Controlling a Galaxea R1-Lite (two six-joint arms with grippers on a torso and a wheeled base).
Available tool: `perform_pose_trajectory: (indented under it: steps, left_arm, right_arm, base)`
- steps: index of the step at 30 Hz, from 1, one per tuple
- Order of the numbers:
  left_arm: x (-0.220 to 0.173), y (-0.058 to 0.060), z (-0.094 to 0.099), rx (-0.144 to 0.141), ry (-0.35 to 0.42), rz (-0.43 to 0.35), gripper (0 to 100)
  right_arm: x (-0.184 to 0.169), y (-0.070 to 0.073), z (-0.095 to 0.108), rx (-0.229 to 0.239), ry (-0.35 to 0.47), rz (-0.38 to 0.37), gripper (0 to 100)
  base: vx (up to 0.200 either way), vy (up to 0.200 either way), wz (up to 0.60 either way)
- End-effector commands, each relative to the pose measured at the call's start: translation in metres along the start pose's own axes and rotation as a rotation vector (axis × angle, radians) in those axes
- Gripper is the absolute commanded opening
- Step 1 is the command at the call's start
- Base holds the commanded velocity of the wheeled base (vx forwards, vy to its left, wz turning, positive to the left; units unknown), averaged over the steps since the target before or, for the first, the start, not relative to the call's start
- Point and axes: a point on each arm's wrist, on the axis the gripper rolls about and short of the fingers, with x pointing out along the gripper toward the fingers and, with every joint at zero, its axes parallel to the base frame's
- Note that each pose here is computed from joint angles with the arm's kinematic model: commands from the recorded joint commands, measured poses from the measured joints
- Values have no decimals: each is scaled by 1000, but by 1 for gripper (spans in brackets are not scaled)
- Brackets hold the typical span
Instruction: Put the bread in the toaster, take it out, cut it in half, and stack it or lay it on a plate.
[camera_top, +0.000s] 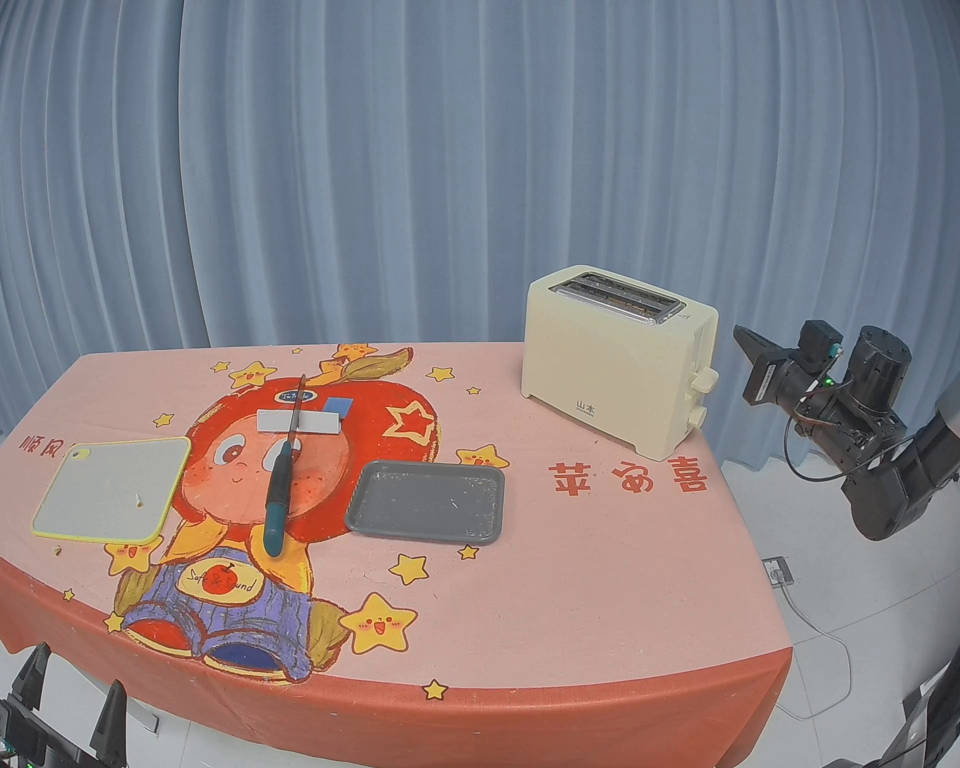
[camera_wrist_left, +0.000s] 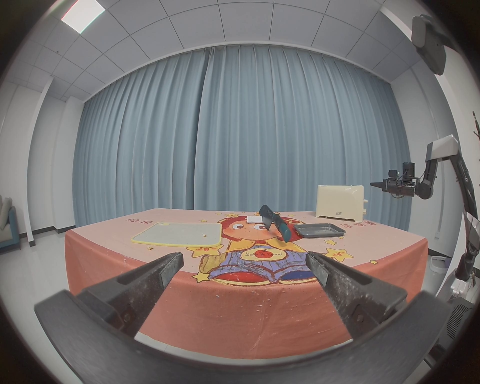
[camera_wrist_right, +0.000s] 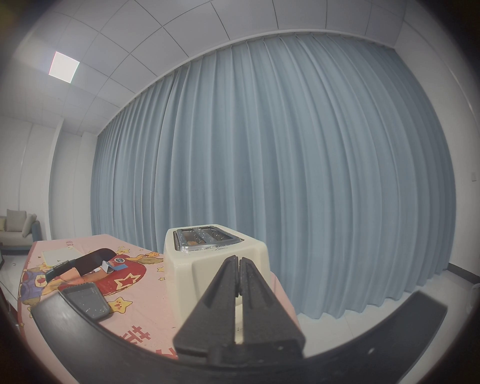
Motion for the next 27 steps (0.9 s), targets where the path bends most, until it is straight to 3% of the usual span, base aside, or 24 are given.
perform_pose_trajectory:
  steps: [1,5,14,17,22,27]
  left_arm:
    - [1,0,-5,0,17,1,100]
    - [1,0,-5,0,17,1,100]
    - [1,0,-5,0,17,1,100]
    - [1,0,-5,0,17,1,100]
    - [1,0,-5,0,17,1,100]
    - [1,0,-5,0,17,1,100]
  right_arm:
    - [-24,4,23,0,-40,-25,0]
    - [-46,2,36,1,-64,-86,0]
    - [-113,-27,57,-31,-108,-237,0]
    - [-119,-24,65,-39,-143,-227,0]
    - [-142,-3,88,-42,-232,-139,0]
    - [-149,0,84,-48,-215,-127,0]
  base:
    - [0,0,0]
    - [0,0,0]
    - [0,0,0]
    - [0,0,0]
    - [0,0,0]
    - [0,0,0]
